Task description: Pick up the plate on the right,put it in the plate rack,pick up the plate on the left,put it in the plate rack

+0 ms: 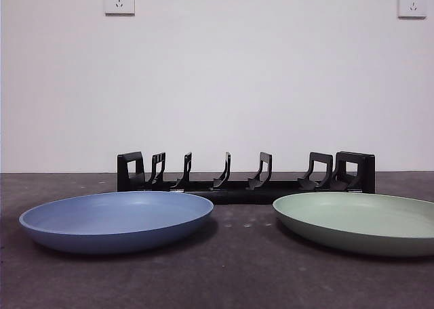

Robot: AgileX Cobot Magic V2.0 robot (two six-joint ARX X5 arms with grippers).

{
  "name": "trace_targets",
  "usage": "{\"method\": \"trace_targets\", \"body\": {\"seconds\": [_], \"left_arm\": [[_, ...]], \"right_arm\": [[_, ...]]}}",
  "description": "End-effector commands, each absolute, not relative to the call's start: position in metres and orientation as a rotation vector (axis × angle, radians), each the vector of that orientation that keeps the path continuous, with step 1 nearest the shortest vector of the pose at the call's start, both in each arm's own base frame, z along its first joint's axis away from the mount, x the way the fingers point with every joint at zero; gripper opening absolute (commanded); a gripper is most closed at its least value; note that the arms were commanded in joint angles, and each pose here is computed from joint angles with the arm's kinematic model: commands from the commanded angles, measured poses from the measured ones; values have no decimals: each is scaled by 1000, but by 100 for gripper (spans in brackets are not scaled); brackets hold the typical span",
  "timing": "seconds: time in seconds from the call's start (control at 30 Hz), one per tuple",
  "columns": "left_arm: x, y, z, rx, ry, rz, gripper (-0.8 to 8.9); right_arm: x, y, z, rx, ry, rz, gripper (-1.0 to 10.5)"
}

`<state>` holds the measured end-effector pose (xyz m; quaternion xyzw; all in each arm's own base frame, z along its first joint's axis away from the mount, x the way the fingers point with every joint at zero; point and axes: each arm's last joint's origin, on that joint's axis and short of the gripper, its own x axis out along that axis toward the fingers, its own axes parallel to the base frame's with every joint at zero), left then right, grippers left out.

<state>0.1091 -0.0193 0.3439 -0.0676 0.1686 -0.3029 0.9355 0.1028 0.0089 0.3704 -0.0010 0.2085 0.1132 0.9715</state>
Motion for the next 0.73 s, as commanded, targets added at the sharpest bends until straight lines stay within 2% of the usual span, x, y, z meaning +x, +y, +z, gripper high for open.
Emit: {"method": "trace_targets", "body": {"seconds": [0.03, 0.1, 0.13, 0.2, 0.23, 0.3, 0.33, 0.73], "left_arm": [[108, -19, 352, -97, 336, -629, 197], [109, -19, 356, -95, 329, -629, 339], [109, -19, 358, -94, 326, -630, 420], [108, -19, 360, -92, 320, -630, 542], [108, -19, 361, -92, 320, -630, 579], [108, -19, 361, -93, 321, -630, 615], [108, -19, 360, -93, 324, -630, 637], [112, -20, 358, -89, 347, -640, 638]], "right_arm": [[103, 9, 373, -18, 422, 235, 2], [103, 9, 372, -17, 426, 235, 9], [102, 9, 372, -17, 429, 235, 47], [102, 9, 372, -16, 434, 236, 242], [102, 9, 371, -16, 439, 235, 395], [102, 9, 371, -6, 446, 233, 648], [102, 9, 371, 2, 450, 232, 697], [111, 9, 364, 46, 532, 217, 688]]}}
